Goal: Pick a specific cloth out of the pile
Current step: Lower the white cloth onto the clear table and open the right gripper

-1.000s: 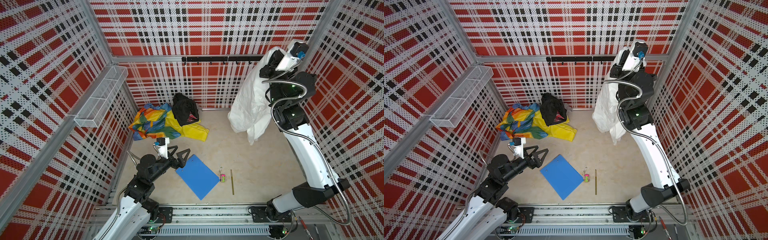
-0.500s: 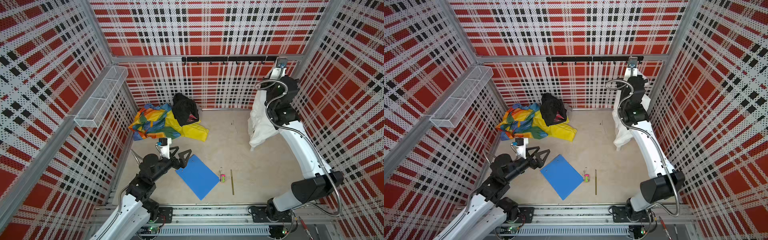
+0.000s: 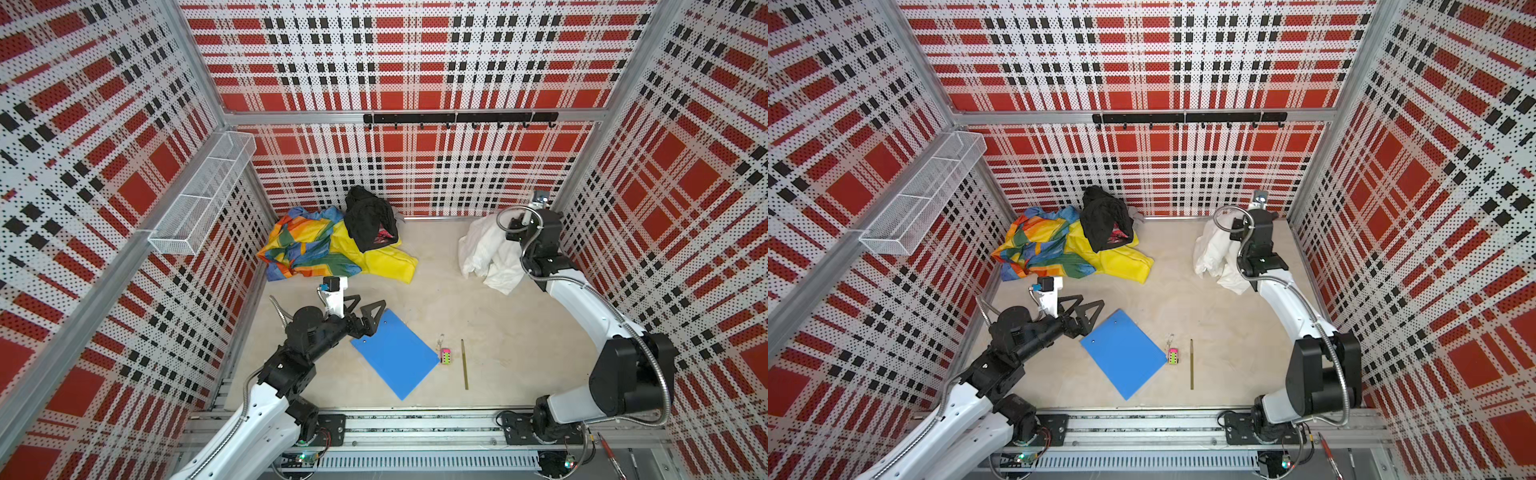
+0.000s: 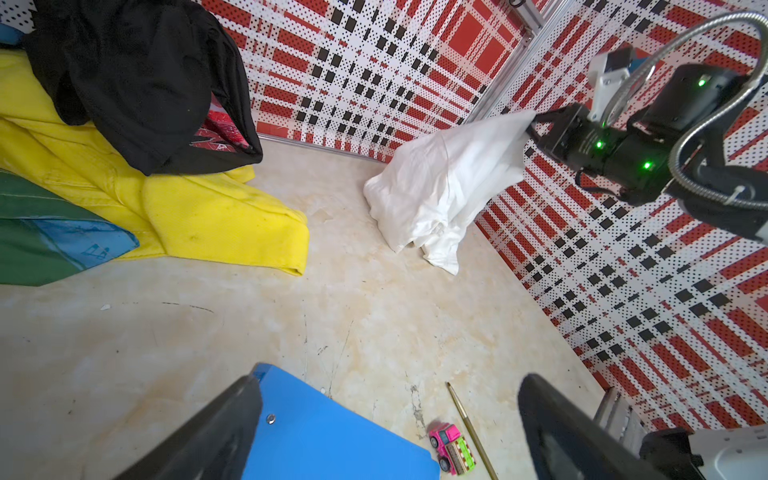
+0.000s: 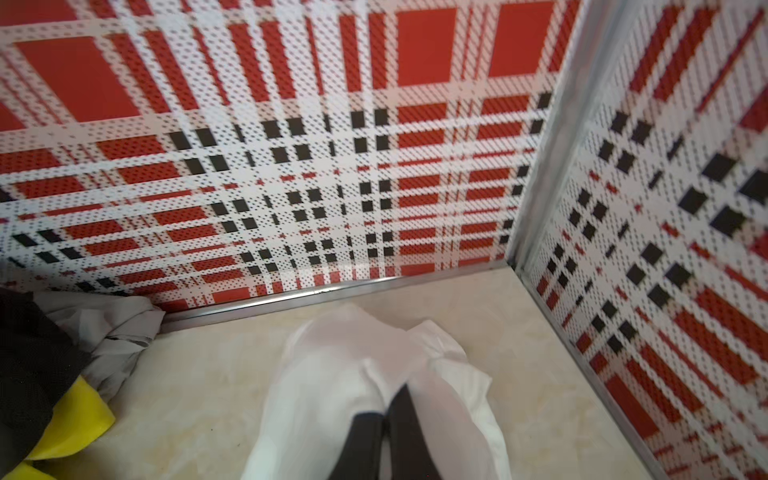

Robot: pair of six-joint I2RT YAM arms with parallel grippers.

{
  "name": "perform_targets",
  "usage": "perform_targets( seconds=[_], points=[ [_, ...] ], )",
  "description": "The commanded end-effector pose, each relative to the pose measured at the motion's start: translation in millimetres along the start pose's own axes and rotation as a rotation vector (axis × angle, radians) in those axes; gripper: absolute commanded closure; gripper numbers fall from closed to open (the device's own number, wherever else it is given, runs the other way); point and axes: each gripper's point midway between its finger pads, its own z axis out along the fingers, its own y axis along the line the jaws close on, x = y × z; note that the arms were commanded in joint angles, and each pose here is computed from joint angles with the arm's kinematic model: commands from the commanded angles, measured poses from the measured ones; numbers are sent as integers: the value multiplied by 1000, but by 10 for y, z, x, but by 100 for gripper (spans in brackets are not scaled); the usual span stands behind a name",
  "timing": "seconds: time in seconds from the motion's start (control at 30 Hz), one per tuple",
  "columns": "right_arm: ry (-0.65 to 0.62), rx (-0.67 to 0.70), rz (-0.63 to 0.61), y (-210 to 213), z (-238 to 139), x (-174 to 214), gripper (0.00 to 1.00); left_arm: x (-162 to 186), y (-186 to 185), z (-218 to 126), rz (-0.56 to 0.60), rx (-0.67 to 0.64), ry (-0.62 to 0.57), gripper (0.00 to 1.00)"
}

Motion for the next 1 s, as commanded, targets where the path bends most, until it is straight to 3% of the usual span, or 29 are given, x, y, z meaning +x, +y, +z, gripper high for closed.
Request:
perform_targets(
  seconds=[0.0, 0.23, 0.37, 0.57, 0.73, 0.97],
  points=[
    [-114, -18, 161, -156, -202, -302, 100, -14, 2, 24, -3, 5, -27, 1],
    [-62, 116, 187, -465, -120, -152, 100, 138, 9, 109, -17, 26, -4, 1],
    [-57, 111, 177, -395, 70, -238, 100, 271, 55, 155, -23, 20, 2, 1],
    [59, 30, 148, -74, 600, -2, 100, 365, 112, 221, -45, 19, -10, 1],
    [262, -23, 167, 119, 1038, 751, 100, 357, 103, 254, -41, 20, -10, 1],
    [425, 47, 213, 2, 1016, 1657, 100, 311, 139, 230, -51, -4, -37, 1]
  ],
)
